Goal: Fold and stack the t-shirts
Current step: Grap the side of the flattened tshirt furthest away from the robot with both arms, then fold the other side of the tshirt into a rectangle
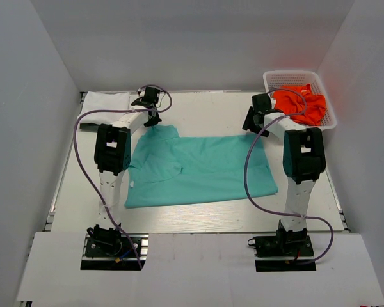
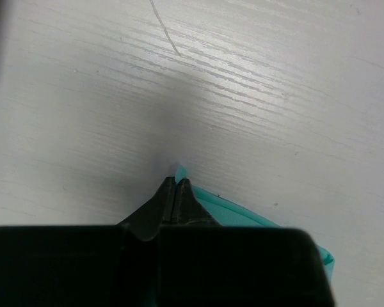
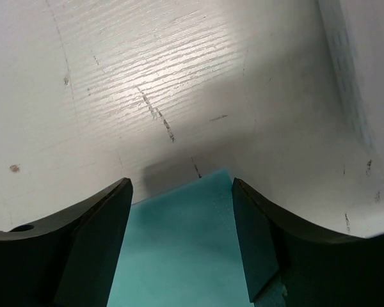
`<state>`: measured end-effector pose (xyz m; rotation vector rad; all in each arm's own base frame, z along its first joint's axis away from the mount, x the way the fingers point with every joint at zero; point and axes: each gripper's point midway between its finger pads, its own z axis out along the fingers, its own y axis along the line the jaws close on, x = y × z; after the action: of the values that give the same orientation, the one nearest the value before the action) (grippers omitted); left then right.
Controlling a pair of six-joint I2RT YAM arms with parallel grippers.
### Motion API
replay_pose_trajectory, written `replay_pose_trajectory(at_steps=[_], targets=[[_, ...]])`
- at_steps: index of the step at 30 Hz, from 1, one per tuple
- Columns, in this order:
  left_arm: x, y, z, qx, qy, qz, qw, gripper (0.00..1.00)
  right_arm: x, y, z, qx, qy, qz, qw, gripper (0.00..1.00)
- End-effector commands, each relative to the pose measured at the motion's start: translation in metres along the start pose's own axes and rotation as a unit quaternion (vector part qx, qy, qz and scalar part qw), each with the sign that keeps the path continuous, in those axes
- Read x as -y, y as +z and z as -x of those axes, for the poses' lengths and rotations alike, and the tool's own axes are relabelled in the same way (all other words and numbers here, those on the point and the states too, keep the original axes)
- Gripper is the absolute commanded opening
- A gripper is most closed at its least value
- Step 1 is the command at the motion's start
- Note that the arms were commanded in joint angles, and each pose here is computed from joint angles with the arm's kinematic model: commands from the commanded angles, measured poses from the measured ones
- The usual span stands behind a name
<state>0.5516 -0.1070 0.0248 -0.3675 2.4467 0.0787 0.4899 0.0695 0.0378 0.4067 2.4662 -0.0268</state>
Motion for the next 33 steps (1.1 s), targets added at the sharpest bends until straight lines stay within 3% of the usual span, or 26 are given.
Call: replay_pose_trajectory(at_steps=[1,7,10,11,14,16,17,21,25,33], targets=[[0.000,-0.020,0.008,0.004,0.000,-0.015,1.000,0.00,0.006,0.013,0.002,0.013,0.002,-0.016,1.000,0.69],[-0.001,-0.023,0.012,0.010,-0.002,-0.013,1.000,0.00,0.014,0.011,-0.022,-0.015,-0.011,-0.045,0.999,0.65],[-0.002,-0.022,0.008,0.006,-0.005,-0.011,1.000,0.00,0.016,0.008,-0.032,-0.018,-0.020,-0.057,0.998,0.58],[-0.001,-0.025,0.012,0.010,-0.006,-0.013,1.000,0.00,0.017,0.009,-0.034,-0.017,-0.023,-0.064,0.998,0.55],[0.001,-0.032,0.016,0.016,-0.009,-0.021,1.000,0.00,0.017,0.010,-0.028,-0.008,-0.025,-0.076,0.997,0.31],[0.000,-0.034,0.016,0.017,-0.009,-0.021,1.000,0.00,0.016,0.011,-0.021,-0.002,-0.022,-0.081,0.996,0.23],[0.001,-0.038,0.020,0.021,-0.011,-0.023,0.999,0.00,0.012,0.009,-0.012,0.004,-0.023,-0.077,0.997,0.13],[0.000,-0.064,0.028,0.043,-0.014,-0.032,0.998,0.00,0.005,-0.004,0.003,0.023,-0.024,-0.073,0.997,0.02],[-0.006,-0.095,0.029,0.060,-0.015,-0.038,0.997,0.00,0.003,-0.023,0.005,0.048,-0.025,-0.061,0.997,0.00],[-0.023,-0.145,-0.022,0.042,-0.046,-0.086,0.994,0.00,0.010,-0.057,-0.017,0.054,-0.031,-0.049,0.997,0.00]])
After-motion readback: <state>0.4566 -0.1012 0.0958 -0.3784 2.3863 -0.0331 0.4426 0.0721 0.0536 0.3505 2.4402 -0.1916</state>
